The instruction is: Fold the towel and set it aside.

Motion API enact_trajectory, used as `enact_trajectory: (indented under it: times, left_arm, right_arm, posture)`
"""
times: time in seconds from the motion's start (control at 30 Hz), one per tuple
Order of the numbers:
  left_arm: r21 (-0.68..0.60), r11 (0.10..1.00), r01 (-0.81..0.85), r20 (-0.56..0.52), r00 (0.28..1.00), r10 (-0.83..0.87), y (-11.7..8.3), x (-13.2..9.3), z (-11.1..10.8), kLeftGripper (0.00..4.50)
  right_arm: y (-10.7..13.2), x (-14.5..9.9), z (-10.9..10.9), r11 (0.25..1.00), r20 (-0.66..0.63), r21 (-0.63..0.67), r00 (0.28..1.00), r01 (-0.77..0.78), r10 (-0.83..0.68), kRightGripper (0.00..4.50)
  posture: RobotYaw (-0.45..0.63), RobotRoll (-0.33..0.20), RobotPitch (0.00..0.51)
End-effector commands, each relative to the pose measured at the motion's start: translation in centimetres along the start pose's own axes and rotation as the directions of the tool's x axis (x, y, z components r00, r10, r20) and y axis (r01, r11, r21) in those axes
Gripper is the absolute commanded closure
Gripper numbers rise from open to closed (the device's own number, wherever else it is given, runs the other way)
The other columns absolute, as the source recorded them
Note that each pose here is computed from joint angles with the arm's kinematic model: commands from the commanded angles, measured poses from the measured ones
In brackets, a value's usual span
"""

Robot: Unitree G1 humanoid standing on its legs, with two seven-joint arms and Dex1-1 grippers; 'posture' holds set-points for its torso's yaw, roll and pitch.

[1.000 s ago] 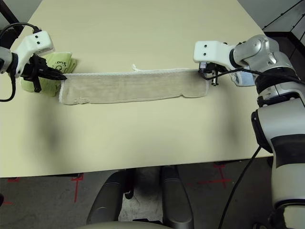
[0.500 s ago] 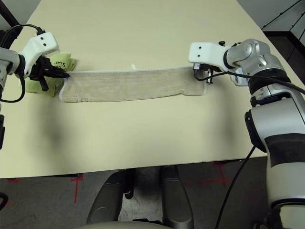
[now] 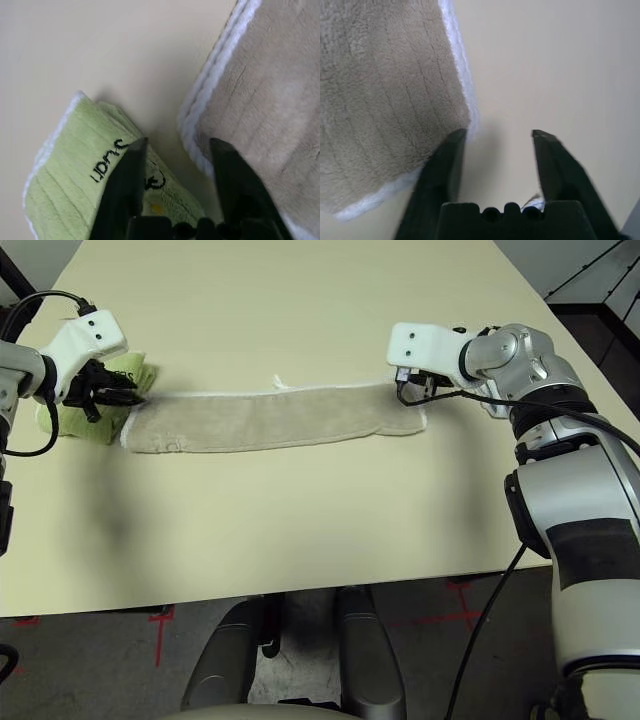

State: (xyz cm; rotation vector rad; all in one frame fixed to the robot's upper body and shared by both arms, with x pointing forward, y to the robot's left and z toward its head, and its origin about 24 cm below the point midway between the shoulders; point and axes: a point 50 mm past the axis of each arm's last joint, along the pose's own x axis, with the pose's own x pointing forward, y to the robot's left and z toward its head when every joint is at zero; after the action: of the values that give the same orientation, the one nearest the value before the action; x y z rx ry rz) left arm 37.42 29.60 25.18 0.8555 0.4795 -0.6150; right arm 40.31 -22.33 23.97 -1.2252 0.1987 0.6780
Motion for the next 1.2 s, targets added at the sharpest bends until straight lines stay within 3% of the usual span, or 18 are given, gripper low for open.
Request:
enact_trajectory:
  times: [0.03,0.1,0.17,0.27,0.4,0.73,0.9,0.97,1.03,1.2]
  left_arm:
    - [-0.021,1.000,0.023,0.028,0.999,-0.022,0.4,-1.2,-0.2,0.21]
    - [-0.024,0.999,0.035,0.102,0.994,-0.032,0.7,-2.0,0.5,0.02]
    - [-0.075,0.994,0.075,0.250,0.967,-0.054,0.9,-2.9,1.6,0.02]
    - [-0.103,0.982,0.160,0.480,0.873,-0.091,0.9,-3.9,3.1,0.02]
    - [-0.052,0.957,0.286,0.639,0.746,-0.189,-0.5,-4.0,3.5,0.02]
    - [-0.004,0.939,0.343,0.708,0.664,-0.240,-6.0,-1.3,0.6,0.02]
    - [0.017,0.937,0.350,0.694,0.670,-0.263,-7.5,-0.6,-0.8,0.02]
    - [0.036,0.939,0.343,0.682,0.678,-0.274,-7.7,-0.4,-1.2,0.02]
    - [0.050,0.941,0.335,0.673,0.685,-0.279,-7.8,-0.3,-1.4,0.02]
    - [0.069,0.943,0.326,0.646,0.706,-0.291,-8.1,0.0,-2.2,0.02]
  right_arm:
    - [-0.4,-0.9,-0.6,0.998,0.040,0.061,0.999,0.028,-0.031,0.12]
    - [-0.9,-1.4,-0.6,0.985,0.092,0.163,0.993,0.063,-0.079,0.00]
    - [-1.3,-1.9,-0.6,0.945,0.200,0.324,0.973,0.050,-0.120,0.00]
    - [-1.4,-2.6,-0.6,0.827,0.390,0.555,0.907,-0.091,-0.162,0.00]
    - [-0.4,-2.9,-1.4,0.701,0.505,0.671,0.841,-0.241,-0.194,0.00]
    - [3.1,-2.3,-1.3,0.581,0.571,0.742,0.771,-0.336,-0.283,0.00]
    - [3.9,-3.4,-1.2,0.529,0.566,0.769,0.766,-0.358,-0.305,0.00]
    - [4.1,-4.1,-1.6,0.476,0.548,0.798,0.774,-0.369,-0.317,0.00]
    - [4.4,-4.9,-2.1,0.373,0.528,0.834,0.784,-0.407,-0.325,0.00]
    - [6.8,-6.8,-3.8,0.005,0.438,0.888,0.843,-0.460,-0.311,0.00]
  posture:
    - [0.02,0.000,0.228]
    - [0.02,0.000,0.227]
    - [0.03,0.000,0.226]
    - [0.03,0.000,0.224]
    - [0.03,0.000,0.222]
    - [0.02,0.000,0.225]
    - [0.00,0.000,0.226]
    - [0.00,0.000,0.226]
    - [-0.01,0.000,0.227]
    - [-0.01,0.000,0.226]
